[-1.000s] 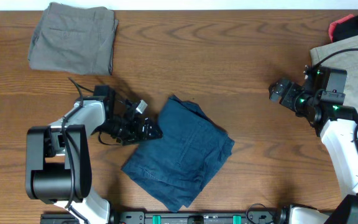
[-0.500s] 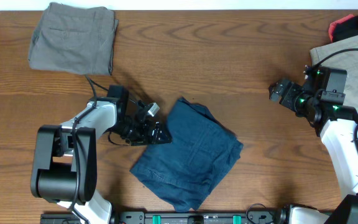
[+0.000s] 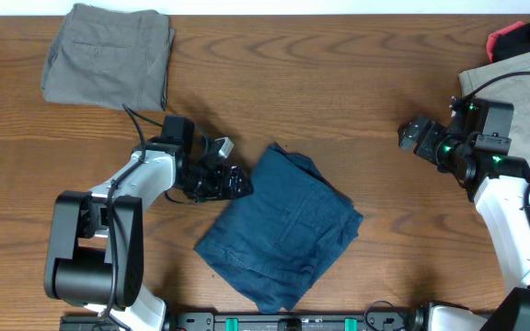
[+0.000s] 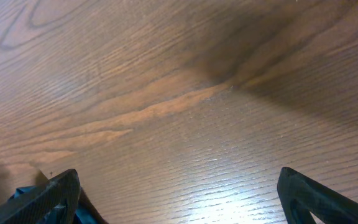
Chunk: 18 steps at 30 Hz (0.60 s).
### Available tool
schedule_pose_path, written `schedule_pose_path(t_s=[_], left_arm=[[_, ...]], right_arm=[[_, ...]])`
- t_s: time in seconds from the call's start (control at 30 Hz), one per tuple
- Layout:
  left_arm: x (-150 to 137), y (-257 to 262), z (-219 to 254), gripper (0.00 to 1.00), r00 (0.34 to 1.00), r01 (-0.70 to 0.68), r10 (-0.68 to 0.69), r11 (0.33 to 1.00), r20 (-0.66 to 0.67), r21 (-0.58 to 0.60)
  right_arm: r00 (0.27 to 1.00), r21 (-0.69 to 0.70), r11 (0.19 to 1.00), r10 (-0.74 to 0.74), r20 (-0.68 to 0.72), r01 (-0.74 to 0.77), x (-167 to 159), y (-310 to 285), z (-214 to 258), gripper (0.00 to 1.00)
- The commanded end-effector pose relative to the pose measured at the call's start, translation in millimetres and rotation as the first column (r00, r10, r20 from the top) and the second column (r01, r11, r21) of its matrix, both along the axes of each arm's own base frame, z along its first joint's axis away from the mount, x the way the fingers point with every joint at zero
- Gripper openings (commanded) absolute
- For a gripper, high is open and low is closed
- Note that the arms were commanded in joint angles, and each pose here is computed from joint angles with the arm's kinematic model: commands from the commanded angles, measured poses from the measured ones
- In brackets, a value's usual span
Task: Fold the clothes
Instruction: 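Reach the left gripper to the folded shorts' left edge and grasp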
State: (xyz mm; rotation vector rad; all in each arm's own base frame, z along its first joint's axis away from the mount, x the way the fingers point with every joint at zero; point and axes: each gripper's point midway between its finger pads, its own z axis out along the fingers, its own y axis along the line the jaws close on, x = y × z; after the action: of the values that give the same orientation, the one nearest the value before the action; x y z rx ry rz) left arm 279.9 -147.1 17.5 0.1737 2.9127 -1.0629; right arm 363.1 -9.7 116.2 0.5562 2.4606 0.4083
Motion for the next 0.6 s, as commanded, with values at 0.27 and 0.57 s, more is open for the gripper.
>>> schedule_pose_path(t_s=[0.27,0.57], left_arm=[[-36.4,-13.6,-21.3,0.64,0.991,0.098,-0.087,0.989,-0.101,0.114],[-44.2,-31.8,-12.7,0.38,0.986,0.128,-0.124,0.991,-0.114,0.031]], right_arm=[[1.000,0.001,1.000,0.003,0.008,-0.003,4.1,0.0,3.7,0.99],[1.000,0.001,1.000,0.003,0.008,-0.003,4.1,0.0,3.7,0.99]])
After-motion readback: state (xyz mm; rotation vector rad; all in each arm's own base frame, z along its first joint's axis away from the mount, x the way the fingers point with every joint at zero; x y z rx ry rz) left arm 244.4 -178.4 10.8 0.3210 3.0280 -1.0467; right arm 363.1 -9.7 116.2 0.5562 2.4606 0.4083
